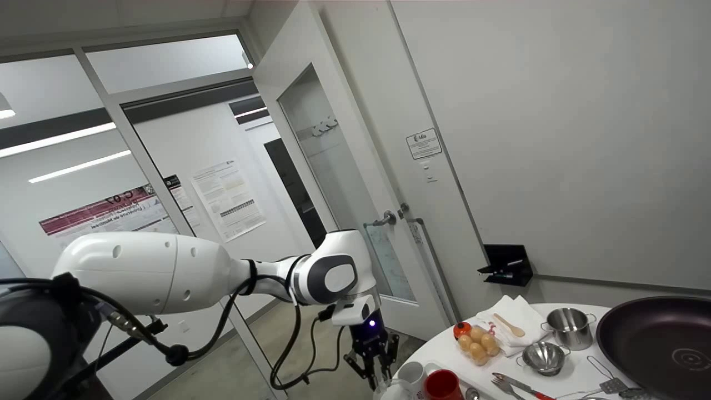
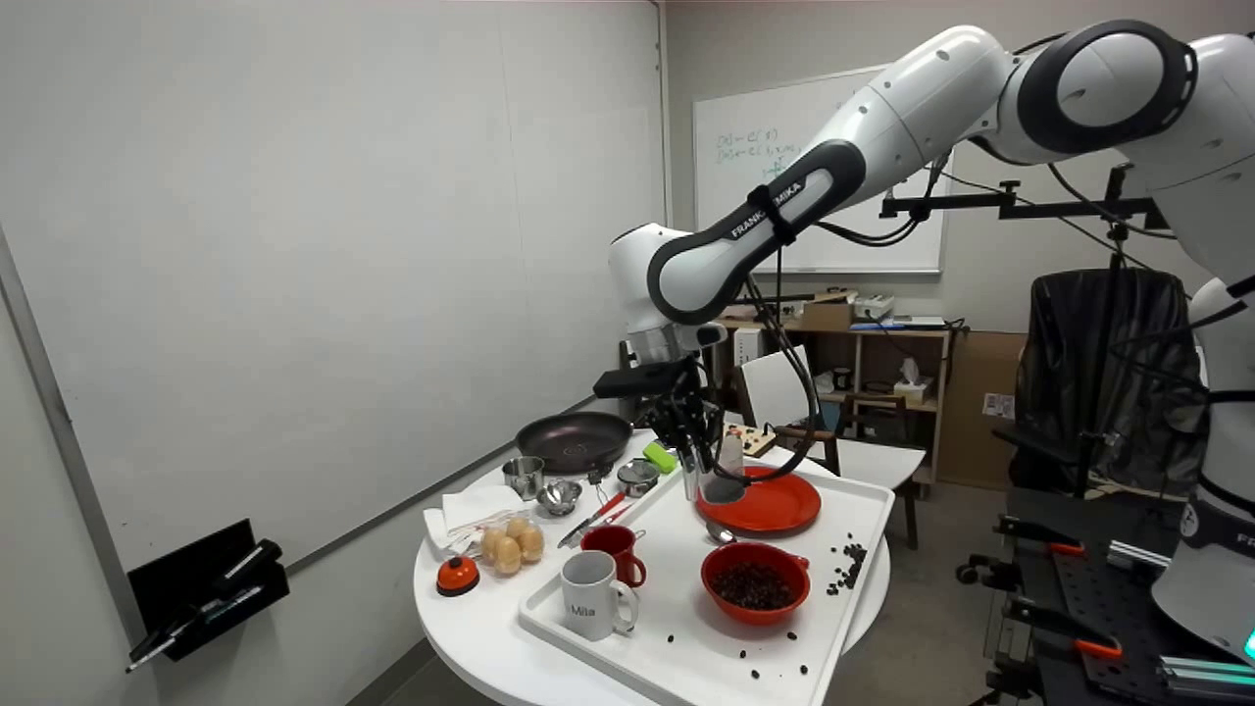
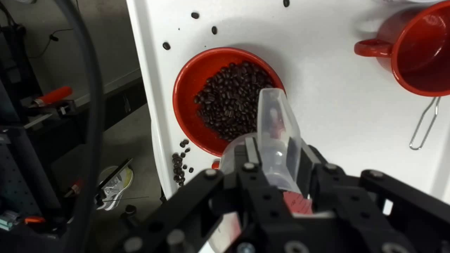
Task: Pour a portion of the contents in the clear jar into the red bowl
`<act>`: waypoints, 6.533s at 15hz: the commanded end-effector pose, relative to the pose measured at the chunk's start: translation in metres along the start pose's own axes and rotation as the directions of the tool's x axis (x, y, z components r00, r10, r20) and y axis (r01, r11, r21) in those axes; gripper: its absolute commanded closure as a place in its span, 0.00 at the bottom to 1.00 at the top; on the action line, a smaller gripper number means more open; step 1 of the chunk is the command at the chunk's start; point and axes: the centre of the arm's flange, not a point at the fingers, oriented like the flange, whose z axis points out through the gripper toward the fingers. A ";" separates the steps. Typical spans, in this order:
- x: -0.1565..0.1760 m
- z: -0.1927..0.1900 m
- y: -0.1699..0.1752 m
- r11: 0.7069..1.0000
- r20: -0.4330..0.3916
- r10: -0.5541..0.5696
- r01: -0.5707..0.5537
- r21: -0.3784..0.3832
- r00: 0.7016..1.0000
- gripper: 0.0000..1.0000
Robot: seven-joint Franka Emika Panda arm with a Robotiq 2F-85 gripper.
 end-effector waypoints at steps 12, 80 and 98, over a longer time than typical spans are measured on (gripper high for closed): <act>0.035 0.028 0.093 0.995 0.274 -0.090 0.100 -0.020 0.958 0.91; 0.123 0.065 -0.029 0.901 0.945 -0.068 0.426 -0.080 0.320 0.91; 0.106 0.043 -0.014 0.865 0.998 -0.032 0.501 0.000 0.054 0.91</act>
